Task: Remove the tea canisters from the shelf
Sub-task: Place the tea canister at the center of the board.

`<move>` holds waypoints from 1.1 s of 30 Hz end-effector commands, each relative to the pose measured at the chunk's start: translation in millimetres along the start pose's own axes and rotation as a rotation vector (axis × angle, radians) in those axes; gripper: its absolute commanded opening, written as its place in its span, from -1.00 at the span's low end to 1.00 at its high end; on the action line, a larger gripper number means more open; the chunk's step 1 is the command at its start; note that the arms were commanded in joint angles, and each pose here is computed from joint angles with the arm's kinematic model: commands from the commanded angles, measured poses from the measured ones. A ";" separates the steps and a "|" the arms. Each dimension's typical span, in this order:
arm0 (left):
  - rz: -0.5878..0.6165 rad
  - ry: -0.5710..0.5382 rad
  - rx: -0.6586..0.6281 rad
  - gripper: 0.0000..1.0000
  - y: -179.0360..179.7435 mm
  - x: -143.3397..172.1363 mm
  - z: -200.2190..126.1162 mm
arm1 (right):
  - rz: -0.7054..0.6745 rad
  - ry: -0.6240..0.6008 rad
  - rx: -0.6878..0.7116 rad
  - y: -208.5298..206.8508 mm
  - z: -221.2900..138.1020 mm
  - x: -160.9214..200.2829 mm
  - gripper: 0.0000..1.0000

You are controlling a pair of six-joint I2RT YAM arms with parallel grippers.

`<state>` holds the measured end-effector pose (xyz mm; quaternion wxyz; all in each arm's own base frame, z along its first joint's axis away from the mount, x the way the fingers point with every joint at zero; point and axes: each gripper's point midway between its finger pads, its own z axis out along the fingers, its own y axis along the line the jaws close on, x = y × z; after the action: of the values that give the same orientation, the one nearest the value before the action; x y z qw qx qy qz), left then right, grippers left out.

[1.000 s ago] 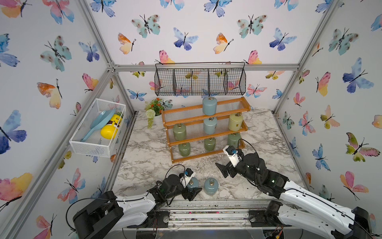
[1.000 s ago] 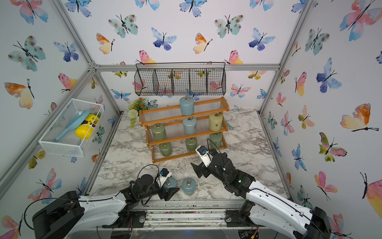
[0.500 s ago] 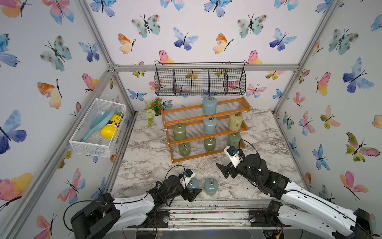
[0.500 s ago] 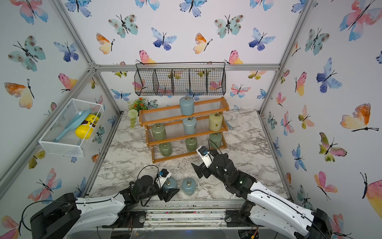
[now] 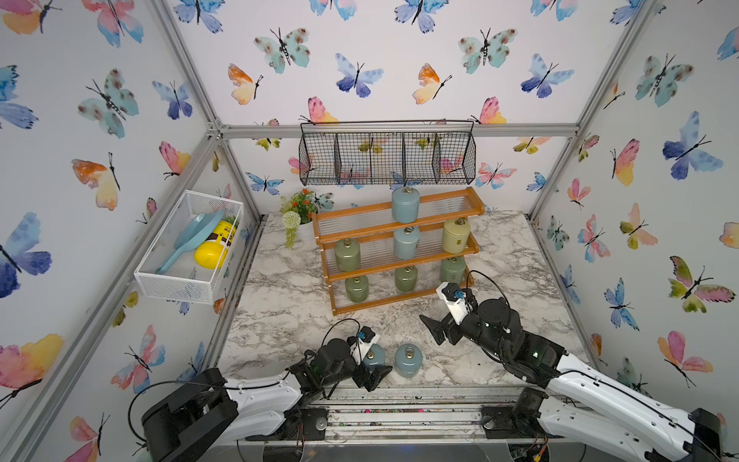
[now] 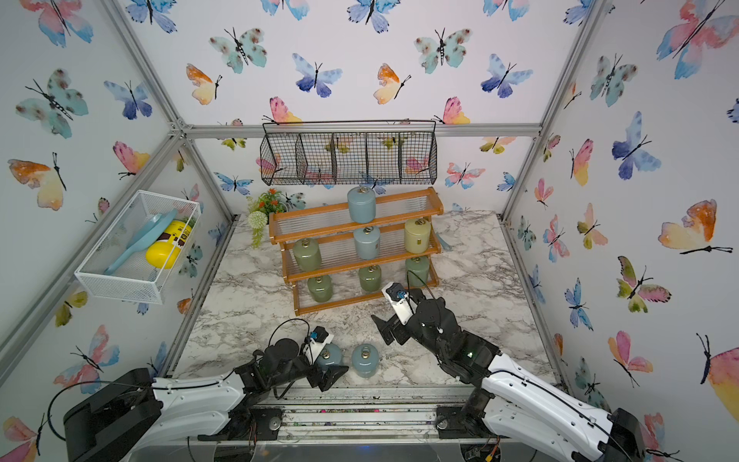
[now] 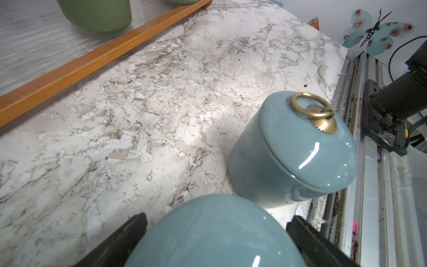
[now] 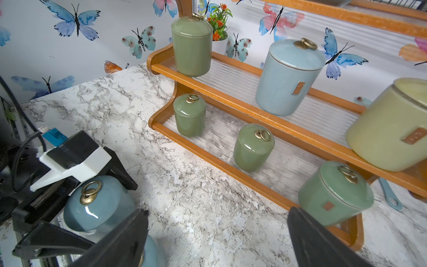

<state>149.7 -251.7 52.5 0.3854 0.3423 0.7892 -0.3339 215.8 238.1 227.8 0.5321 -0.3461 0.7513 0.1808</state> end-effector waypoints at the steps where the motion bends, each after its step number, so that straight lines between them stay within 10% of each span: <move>1: 0.009 -0.038 0.003 0.97 -3.9 -16.8 0.8 | 0.007 0.026 0.017 -3.6 -2.7 8.3 1.00; 33: 0.104 -0.235 -0.158 0.97 16.2 -160.1 -60.9 | -0.043 -0.166 0.026 -80.0 29.5 -147.5 1.00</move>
<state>212.5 -237.7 202.8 0.5202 0.2954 0.7527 -0.2749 316.9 239.3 337.6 0.5876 -0.3130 0.7312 0.1484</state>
